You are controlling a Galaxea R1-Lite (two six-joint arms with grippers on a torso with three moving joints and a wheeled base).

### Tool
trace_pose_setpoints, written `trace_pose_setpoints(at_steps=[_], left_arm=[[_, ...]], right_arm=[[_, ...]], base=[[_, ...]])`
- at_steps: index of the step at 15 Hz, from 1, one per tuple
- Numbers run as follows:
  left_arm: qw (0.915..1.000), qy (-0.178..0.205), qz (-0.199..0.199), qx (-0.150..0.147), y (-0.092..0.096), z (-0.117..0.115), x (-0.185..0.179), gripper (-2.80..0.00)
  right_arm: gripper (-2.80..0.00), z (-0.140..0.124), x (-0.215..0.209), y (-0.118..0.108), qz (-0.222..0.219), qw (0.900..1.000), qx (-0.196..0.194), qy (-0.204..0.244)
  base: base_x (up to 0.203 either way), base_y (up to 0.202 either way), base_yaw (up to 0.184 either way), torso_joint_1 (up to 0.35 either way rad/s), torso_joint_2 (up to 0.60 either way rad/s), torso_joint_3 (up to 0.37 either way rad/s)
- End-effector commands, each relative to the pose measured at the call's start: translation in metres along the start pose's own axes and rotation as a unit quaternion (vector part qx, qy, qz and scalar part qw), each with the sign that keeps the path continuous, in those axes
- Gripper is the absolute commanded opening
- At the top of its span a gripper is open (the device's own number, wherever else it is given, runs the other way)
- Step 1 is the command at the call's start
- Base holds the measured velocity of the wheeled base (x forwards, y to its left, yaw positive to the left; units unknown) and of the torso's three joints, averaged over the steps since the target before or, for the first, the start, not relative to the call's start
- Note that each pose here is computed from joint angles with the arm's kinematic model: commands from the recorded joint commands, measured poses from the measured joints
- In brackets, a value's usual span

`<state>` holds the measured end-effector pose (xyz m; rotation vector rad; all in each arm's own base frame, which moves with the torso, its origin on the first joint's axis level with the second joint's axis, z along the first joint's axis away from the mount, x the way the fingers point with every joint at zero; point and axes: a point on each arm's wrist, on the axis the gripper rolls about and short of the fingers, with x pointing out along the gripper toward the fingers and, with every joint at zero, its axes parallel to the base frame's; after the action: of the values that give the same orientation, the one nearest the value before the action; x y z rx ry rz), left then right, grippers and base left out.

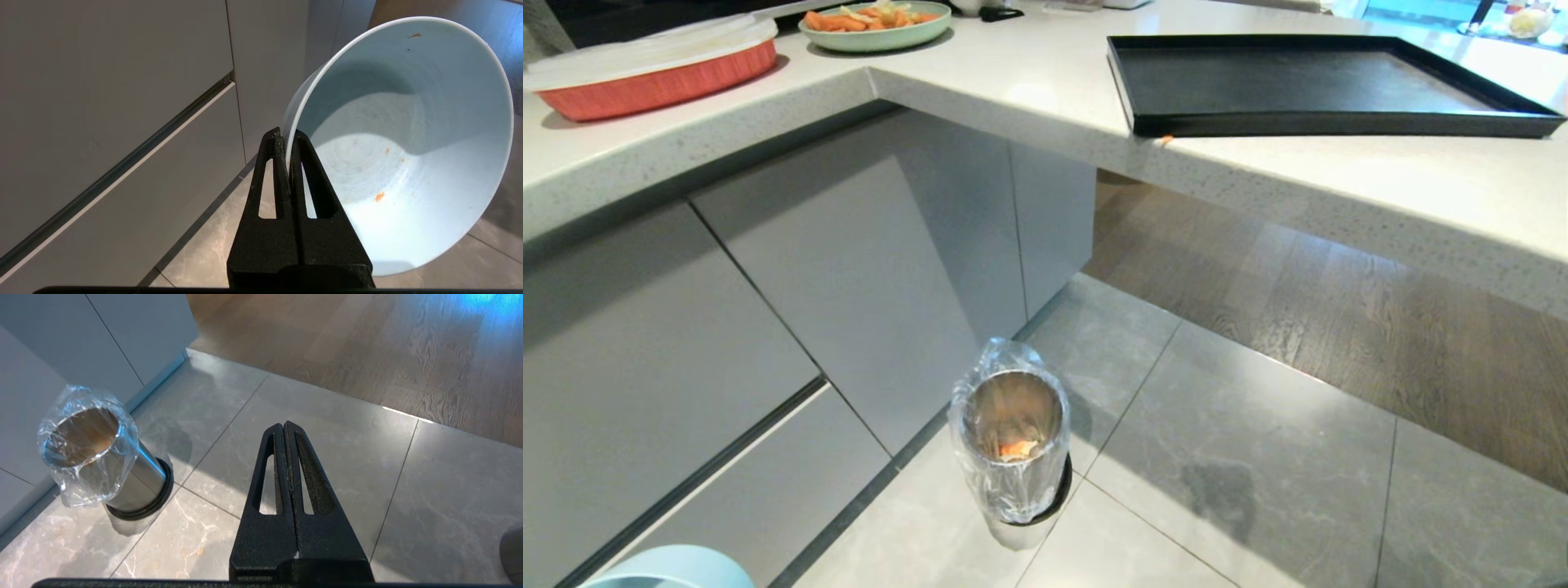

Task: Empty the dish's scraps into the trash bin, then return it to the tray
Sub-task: Put the bowl back to the table

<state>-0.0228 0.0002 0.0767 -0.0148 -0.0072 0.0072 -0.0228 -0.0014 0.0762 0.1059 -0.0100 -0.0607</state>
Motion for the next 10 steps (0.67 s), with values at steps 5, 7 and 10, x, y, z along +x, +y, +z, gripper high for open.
trace_pose_setpoints(at_steps=[5, 7, 10], left_arm=[[1.0000, 0.000, 0.000, 0.000, 0.0000, 0.0001, 0.0000, -2.80], [1.0000, 0.000, 0.000, 0.000, 0.0000, 0.0001, 0.0000, -2.80], [1.0000, 0.000, 0.000, 0.000, 0.0000, 0.0001, 0.0000, -2.80]], right_arm=[[-2.80, 0.0000, 0.0000, 0.0000, 0.000, 1.000, 0.000, 0.000], [-2.80, 0.0000, 0.0000, 0.0000, 0.000, 1.000, 0.000, 0.000], [-2.80, 0.0000, 0.0000, 0.0000, 0.000, 1.000, 0.000, 0.000]], base=[[0.000, 0.000, 0.000, 0.001, 0.00, 0.201], [0.000, 0.000, 0.000, 0.002, 0.00, 0.202], [0.000, 0.000, 0.000, 0.001, 0.00, 0.060]])
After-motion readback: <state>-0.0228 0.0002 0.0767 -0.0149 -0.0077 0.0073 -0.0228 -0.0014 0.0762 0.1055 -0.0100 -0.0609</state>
